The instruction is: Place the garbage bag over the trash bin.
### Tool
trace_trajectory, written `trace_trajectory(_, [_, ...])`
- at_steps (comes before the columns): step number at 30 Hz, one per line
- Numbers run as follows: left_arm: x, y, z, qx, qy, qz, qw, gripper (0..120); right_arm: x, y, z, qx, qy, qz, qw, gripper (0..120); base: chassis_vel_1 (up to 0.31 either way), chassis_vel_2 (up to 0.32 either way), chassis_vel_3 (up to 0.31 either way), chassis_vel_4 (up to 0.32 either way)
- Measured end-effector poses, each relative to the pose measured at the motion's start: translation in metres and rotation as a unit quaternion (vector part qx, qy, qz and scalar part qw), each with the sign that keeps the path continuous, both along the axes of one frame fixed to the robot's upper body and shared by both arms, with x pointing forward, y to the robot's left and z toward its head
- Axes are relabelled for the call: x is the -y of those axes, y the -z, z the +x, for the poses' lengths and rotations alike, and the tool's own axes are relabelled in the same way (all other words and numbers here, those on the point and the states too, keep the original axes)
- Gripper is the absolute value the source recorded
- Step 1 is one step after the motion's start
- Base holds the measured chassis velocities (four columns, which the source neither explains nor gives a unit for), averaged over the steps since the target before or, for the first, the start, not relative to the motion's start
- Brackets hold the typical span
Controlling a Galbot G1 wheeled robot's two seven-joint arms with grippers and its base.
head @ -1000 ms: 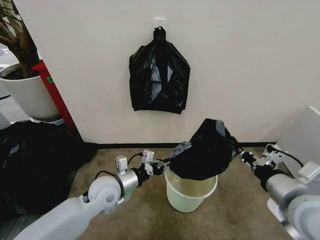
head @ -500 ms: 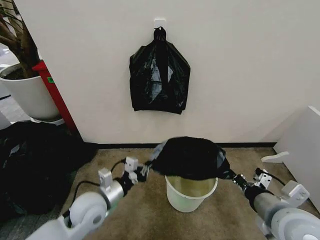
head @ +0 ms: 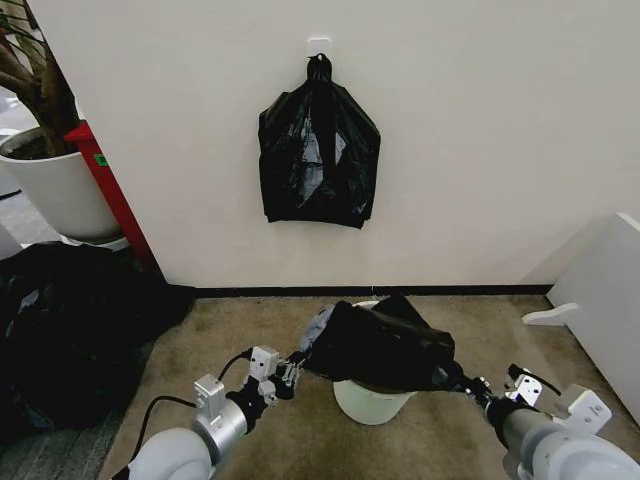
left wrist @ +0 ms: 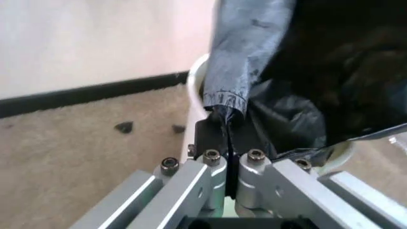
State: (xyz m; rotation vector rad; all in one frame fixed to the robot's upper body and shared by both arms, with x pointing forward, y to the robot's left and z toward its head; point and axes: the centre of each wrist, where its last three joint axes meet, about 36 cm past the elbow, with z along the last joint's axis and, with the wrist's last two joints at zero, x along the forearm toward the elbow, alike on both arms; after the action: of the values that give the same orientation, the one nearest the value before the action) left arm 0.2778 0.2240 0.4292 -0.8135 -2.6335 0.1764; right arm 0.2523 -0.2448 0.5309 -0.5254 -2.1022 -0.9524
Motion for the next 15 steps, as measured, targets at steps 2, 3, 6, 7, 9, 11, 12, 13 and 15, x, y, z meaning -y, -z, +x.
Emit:
trace_trajectory(2, [0.002, -0.005, -0.006, -0.005, -0.007, 0.008, 0.9999, 0, -0.004, -0.001, 0.002, -0.006, 0.004, 0.003, 1.0, 0, 0.0, 0.0, 0.0, 0.0])
trace_trajectory(3, [0.003, -0.01, -0.008, -0.005, -0.005, 0.008, 0.9999, 0, -0.004, -0.002, 0.003, -0.004, 0.004, 0.004, 1.0, 0, 0.0, 0.0, 0.0, 0.0])
trace_trajectory(6, [0.003, -0.022, -0.008, 0.002, 0.003, 0.006, 1.0, 0, -0.002, -0.005, 0.006, 0.012, 0.001, 0.005, 1.0, 0, 0.0, 0.0, 0.0, 0.0])
trace_trajectory(7, [0.003, -0.029, -0.004, 0.014, 0.005, 0.005, 0.9999, 0, 0.001, -0.009, 0.01, 0.028, -0.001, 0.002, 1.0, 0, 0.0, 0.0, 0.0, 0.0])
trace_trajectory(9, [0.002, -0.039, 0.005, 0.026, 0.0, -0.003, 0.9997, 0, 0.004, -0.016, 0.016, 0.052, -0.002, -0.007, 0.999, 0, 0.0, 0.0, 0.0, 0.0])
trace_trajectory(11, [0.003, -0.045, 0.008, 0.027, -0.008, -0.011, 0.9996, 0, 0.006, -0.021, 0.02, 0.067, -0.001, -0.014, 0.998, 0, 0.0, 0.0, 0.0, 0.0])
trace_trajectory(12, [0.003, -0.051, 0.01, 0.023, -0.016, -0.018, 0.9994, 0, 0.007, -0.025, 0.022, 0.075, 0.001, -0.02, 0.997, 0, 0.0, 0.0, 0.0, 0.0])
trace_trajectory(13, [0.004, -0.061, 0.01, 0.012, -0.024, -0.028, 0.9992, 0, 0.009, -0.029, 0.026, 0.082, 0.003, -0.025, 0.996, 0, 0.0, 0.0, 0.0, 0.0])
trace_trajectory(15, [0.005, -0.072, 0.005, -0.012, -0.03, -0.037, 0.9988, 0, 0.012, -0.034, 0.029, 0.085, 0.008, -0.02, 0.996, 0, 0.0, 0.0, 0.0, 0.0])
